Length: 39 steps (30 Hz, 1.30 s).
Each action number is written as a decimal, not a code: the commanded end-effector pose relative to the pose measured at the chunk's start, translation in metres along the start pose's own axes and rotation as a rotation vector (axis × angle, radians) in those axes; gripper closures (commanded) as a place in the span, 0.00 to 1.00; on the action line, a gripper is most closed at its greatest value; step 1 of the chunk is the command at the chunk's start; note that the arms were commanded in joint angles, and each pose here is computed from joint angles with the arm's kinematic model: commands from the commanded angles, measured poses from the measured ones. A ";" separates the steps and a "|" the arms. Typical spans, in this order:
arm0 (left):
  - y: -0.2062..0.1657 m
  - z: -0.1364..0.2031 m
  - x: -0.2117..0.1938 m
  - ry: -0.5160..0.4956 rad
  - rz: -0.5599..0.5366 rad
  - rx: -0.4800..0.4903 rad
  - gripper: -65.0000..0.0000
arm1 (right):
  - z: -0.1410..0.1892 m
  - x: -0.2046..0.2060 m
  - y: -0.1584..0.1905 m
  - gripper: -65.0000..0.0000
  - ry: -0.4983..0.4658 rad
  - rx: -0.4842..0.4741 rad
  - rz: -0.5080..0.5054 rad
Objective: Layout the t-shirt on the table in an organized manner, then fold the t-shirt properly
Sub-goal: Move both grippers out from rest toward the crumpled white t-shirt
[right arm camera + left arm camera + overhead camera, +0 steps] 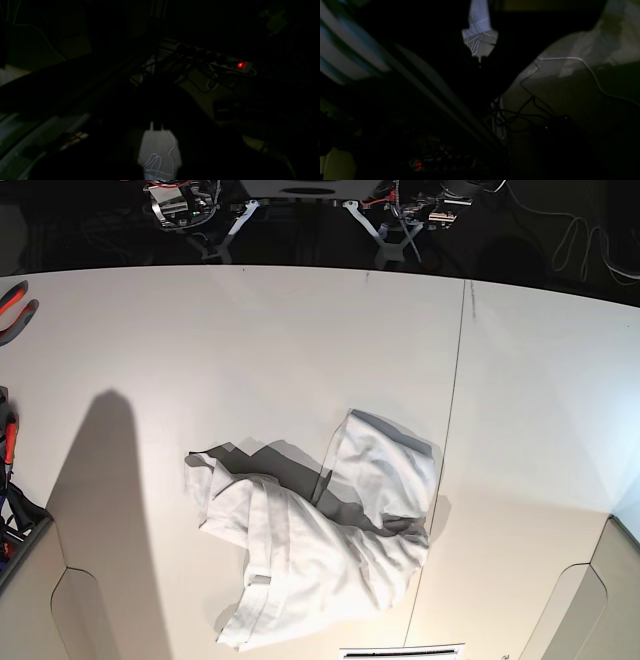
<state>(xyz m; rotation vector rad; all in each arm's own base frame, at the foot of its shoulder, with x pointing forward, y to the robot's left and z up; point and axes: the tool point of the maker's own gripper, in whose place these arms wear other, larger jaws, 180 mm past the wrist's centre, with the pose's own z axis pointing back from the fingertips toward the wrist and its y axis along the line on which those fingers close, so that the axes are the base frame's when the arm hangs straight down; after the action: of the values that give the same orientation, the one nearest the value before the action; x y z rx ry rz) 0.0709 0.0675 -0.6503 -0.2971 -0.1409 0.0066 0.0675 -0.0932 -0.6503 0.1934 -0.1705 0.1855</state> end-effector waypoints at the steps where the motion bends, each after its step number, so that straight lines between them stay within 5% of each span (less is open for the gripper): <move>1: -0.003 0.000 0.008 -0.016 -0.003 -0.013 1.00 | 0.001 0.009 -0.001 1.00 -0.027 0.006 -0.003; 32: 0.007 0.003 -0.005 -0.009 0.002 0.000 1.00 | 0.009 0.010 -0.005 1.00 -0.080 -0.011 0.004; 39: 0.030 0.030 -0.052 -0.017 -0.029 -0.047 1.00 | 0.054 -0.005 -0.011 1.00 -0.243 0.036 -0.179</move>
<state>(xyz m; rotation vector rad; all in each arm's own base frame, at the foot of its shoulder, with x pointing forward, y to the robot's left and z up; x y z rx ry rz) 0.0127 0.1050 -0.6397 -0.3290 -0.1477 -0.0273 0.0518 -0.1121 -0.6034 0.2617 -0.3657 -0.0162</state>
